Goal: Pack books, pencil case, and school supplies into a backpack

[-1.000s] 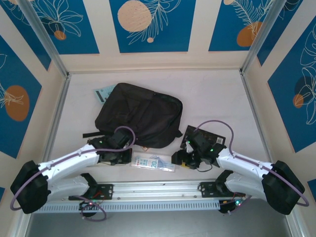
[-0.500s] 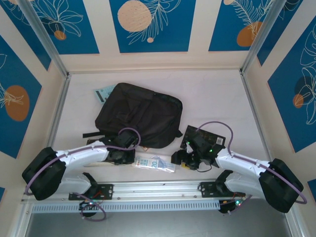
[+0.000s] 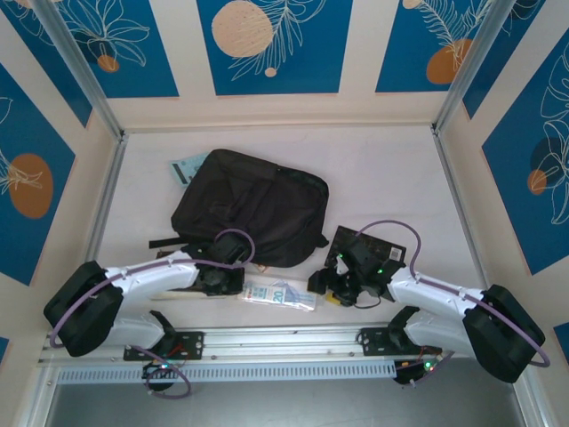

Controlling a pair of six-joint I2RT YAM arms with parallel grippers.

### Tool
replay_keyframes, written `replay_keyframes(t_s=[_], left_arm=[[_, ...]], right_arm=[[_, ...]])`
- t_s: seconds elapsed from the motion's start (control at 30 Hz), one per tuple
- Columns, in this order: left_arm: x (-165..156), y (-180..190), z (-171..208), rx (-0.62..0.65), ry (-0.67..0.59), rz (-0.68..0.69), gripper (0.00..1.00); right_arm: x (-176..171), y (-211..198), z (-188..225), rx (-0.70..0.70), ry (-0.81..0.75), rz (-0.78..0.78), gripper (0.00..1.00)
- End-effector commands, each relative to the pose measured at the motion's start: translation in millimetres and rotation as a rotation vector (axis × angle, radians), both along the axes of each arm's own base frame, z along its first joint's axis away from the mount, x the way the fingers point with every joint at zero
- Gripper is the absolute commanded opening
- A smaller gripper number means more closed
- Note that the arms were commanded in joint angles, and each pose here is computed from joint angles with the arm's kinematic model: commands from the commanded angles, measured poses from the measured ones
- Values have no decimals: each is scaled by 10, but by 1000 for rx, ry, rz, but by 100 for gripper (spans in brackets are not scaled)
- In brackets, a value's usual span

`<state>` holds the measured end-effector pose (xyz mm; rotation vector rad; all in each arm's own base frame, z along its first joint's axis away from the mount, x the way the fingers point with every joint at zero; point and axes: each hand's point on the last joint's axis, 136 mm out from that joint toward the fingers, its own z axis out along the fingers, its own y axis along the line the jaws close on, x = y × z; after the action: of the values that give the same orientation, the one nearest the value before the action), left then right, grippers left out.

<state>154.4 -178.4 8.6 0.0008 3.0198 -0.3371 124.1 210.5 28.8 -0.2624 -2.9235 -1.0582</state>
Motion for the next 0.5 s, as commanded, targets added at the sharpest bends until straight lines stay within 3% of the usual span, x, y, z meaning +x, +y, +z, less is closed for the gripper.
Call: replay_keyframes(t_s=[0.0,0.47], left_arm=[[-79,-146,-224,-53,54,-36,0],[-99,-177,-255,-68,66,-46,0]], right_arm=[[70,310,189,187,-78,73,69],[122,505,335,301,-96,130,68]])
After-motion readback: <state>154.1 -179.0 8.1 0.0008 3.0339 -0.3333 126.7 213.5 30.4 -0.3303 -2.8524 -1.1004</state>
